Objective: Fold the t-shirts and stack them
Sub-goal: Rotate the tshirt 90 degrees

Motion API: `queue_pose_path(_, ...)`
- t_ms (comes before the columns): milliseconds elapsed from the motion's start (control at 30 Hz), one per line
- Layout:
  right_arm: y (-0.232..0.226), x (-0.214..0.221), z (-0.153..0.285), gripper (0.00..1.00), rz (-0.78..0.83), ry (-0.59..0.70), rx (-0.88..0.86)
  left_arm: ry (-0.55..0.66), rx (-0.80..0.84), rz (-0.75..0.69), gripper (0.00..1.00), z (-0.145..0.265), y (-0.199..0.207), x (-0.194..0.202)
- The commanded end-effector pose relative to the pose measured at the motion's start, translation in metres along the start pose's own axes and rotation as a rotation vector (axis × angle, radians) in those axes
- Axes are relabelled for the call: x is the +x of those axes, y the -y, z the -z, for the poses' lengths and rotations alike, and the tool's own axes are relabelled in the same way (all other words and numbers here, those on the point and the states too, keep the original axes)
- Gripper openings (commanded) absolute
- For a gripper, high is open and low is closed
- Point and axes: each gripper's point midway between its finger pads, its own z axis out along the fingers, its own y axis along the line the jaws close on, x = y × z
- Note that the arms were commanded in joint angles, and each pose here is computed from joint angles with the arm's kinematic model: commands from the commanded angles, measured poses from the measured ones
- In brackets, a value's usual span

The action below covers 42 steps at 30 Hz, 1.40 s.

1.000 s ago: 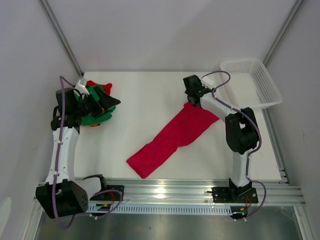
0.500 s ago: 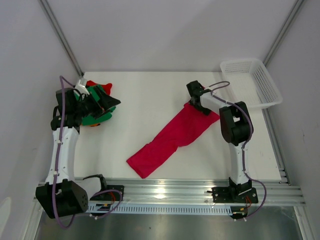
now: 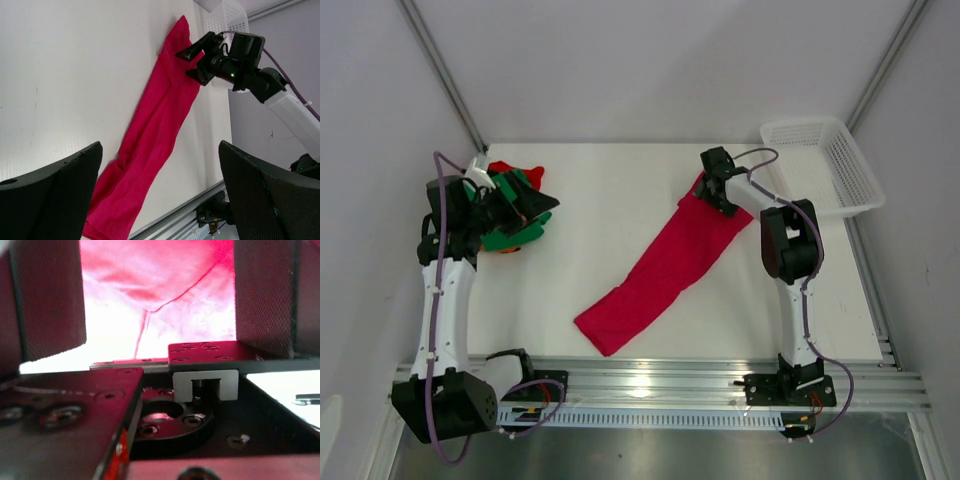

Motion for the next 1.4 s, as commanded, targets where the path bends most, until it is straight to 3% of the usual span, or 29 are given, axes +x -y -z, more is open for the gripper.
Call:
queue_pose_path(0,-0.038,0.054,-0.023,0.83,0.085,-0.196,-0.185,0.057,0.016,-0.061,1.00,0.014,0.014,-0.014)
queue_pose_path(300,-0.097,0.089,-0.011,0.83,0.294,-0.249,-0.455,0.070,-0.011,-0.081,0.99,0.028,0.017,-0.013)
queue_pose_path(567,-0.158,0.144,0.031,0.84,0.505,-0.354,-0.740,0.053,-0.014,-0.048,1.00,0.028,0.008,0.005)
queue_pose_path(867,-0.190,0.192,0.059,0.84,0.638,-0.409,-0.879,0.043,-0.031,-0.045,0.99,0.031,0.002,0.017)
queue_pose_path(1067,-0.192,0.168,0.065,0.84,0.561,-0.320,-0.854,0.043,-0.022,-0.034,1.00,0.030,0.000,0.022)
queue_pose_path(1367,-0.194,0.063,0.165,0.85,0.538,0.045,-0.895,0.008,0.024,0.017,1.00,0.018,-0.010,0.040)
